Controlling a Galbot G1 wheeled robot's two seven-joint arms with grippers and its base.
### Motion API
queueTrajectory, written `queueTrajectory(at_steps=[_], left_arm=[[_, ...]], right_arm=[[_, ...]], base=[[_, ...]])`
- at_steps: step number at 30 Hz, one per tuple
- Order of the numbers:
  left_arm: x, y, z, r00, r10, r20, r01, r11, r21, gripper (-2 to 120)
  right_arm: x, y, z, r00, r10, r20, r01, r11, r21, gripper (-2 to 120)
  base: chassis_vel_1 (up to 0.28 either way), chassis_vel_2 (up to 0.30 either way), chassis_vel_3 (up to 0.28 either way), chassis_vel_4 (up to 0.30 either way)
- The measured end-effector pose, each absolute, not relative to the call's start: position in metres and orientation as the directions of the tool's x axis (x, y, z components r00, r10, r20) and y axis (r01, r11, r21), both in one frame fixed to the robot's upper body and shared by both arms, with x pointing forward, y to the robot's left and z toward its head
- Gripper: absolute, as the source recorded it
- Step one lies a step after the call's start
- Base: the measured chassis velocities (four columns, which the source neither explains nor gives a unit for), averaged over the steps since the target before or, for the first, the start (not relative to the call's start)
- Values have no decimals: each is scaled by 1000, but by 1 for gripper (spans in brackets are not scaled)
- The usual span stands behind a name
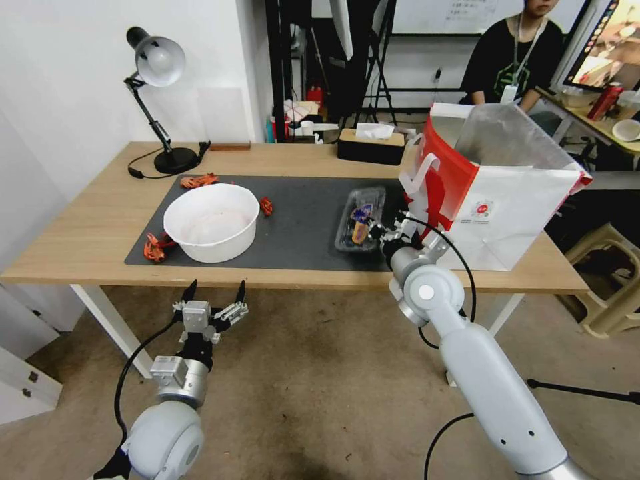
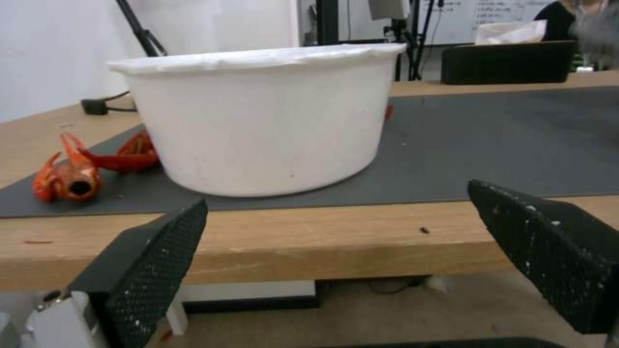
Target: Close the takeout container lid, then place the container into the takeout bag.
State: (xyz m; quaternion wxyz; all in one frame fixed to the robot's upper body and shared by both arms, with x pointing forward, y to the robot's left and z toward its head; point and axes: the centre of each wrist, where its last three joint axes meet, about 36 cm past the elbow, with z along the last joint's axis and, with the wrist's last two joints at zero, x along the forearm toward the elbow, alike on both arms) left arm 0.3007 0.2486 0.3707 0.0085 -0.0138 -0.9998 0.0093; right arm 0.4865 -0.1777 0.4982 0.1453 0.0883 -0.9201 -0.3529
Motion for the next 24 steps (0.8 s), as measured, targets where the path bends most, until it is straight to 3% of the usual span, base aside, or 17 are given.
queueTrajectory(at_steps=[11, 17, 24], left_arm=[[300, 252, 374, -1000, -1, 12, -1, 1000, -13, 100], [300, 252, 376, -1000, -5, 17, -5, 1000, -11, 100], [301, 250, 376, -1000, -1, 14, -2, 1000, -14, 100]], right_arm=[[473, -197, 584, -944, -328, -24, -260, 701, 664, 0], [478, -240, 646, -967, -181, -182, -252, 797, 549, 0], [482, -292, 677, -973, -23, -232, -137, 861, 489, 0]], base=[[0, 0, 0, 0], [0, 0, 0, 0], [0, 0, 0, 0]])
